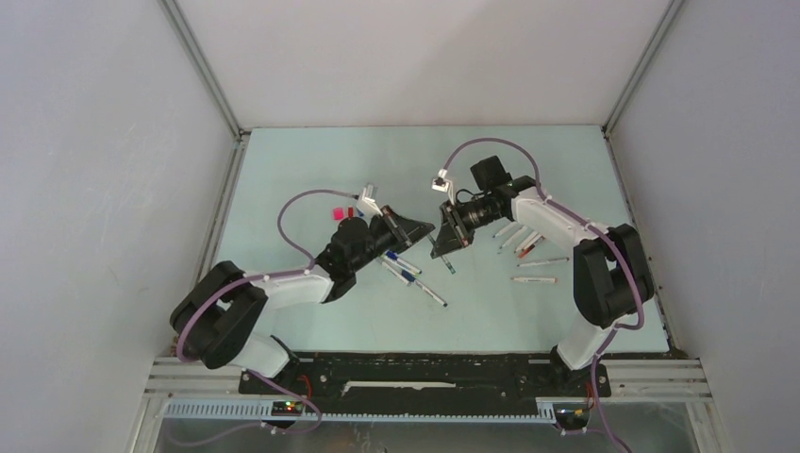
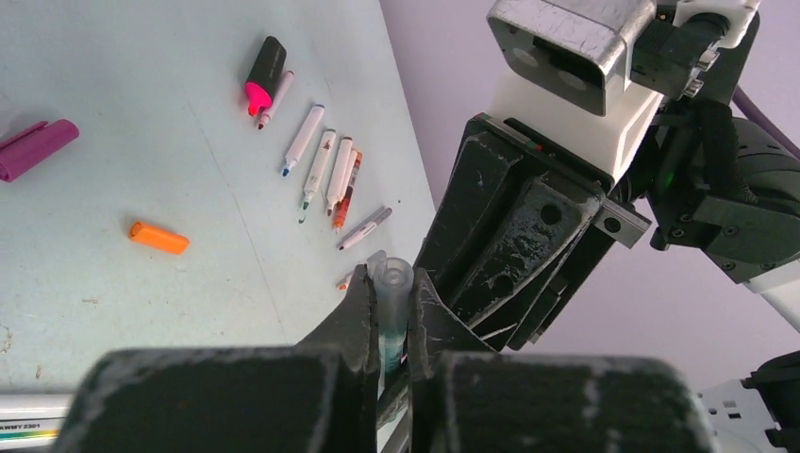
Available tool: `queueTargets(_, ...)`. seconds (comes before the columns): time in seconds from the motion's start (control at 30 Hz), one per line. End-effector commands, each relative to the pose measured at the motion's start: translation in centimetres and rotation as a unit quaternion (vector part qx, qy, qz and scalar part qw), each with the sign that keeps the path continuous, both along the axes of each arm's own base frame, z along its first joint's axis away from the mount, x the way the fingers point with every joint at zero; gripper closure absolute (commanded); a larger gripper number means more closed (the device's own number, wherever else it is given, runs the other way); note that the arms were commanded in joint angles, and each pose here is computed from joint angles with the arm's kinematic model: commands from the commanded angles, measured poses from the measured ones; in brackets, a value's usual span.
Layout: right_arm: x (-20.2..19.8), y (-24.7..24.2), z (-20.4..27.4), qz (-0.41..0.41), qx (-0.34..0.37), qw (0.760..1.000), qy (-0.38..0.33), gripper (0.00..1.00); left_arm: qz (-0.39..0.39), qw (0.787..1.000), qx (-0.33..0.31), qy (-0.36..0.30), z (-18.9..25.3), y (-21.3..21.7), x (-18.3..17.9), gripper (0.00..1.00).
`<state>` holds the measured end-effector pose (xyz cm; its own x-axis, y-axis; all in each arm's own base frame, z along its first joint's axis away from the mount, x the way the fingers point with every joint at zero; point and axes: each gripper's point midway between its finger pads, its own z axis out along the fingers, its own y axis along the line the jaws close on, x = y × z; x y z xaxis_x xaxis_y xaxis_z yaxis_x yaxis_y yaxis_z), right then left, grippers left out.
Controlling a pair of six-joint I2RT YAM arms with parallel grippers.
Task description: Open the pen caps
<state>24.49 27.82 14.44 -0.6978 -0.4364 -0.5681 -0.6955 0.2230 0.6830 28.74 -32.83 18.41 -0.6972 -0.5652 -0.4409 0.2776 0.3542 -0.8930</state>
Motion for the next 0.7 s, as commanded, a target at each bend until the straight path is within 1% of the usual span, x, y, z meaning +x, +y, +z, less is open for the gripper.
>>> queueTargets(0.0,-0.2,0.1,-0.2,0.006,-0.005,1.000,-0.001,1.00,0.055,0.995,-0.048,-0.074,6.0,2.0,2.5,1.00)
queueTargets(0.07,-0.8,-0.1,-0.4,0.015,-0.007,1.000,0.008,1.00,0.119,0.988,-0.051,-0.087,7.1,5.4,4.8,1.00)
queueTargets(0.17,-1.9,0.0,-1.1,0.027,-0.013,0.999,0.023,1.00,0.228,0.965,-0.061,-0.118,9.6,12.2,8.1,1.00)
queueTargets(0.2,-2.3,0.1,-1.6,0.029,-0.016,0.999,0.029,1.00,0.253,0.957,-0.061,-0.127,10.4,14.0,8.8,1.00)
queueTargets(0.3,-3.1,0.4,-2.3,0.038,-0.024,0.998,0.043,1.00,0.292,0.943,-0.044,-0.153,12.5,17.0,9.8,1.00)
queueTargets(0.4,-2.7,0.3,-3.0,0.033,-0.042,0.998,0.032,1.00,0.295,0.942,-0.028,-0.160,13.1,17.7,9.9,1.00)
queueTargets(0.47,-1.6,-0.7,-4.1,0.022,-0.088,0.996,-0.017,1.00,0.276,0.950,-0.009,-0.142,11.8,17.3,9.4,1.00)
queueTargets(0.5,-0.6,-1.5,-5.1,0.008,-0.128,0.990,-0.053,1.00,0.265,0.957,0.012,-0.119,10.3,17.0,9.2,1.00)
queueTargets(0.53,0.5,-2.7,-6.4,-0.006,-0.175,0.980,-0.090,1.00,0.245,0.964,0.034,-0.094,8.6,16.5,8.6,1.00)
queueTargets(0.57,1.5,-4.0,-7.6,-0.019,-0.222,0.967,-0.124,0.98,0.231,0.969,0.061,-0.062,6.3,16.3,8.0,1.00)
queueTargets(0.6,2.2,-5.2,-8.8,-0.029,-0.261,0.956,-0.135,0.96,0.221,0.971,0.089,-0.028,4.0,16.4,7.4,1.00)
queueTargets(0.67,2.5,-6.6,-10.1,-0.036,-0.298,0.945,-0.129,0.93,0.211,0.964,0.151,0.049,-0.9,17.2,5.6,1.00)
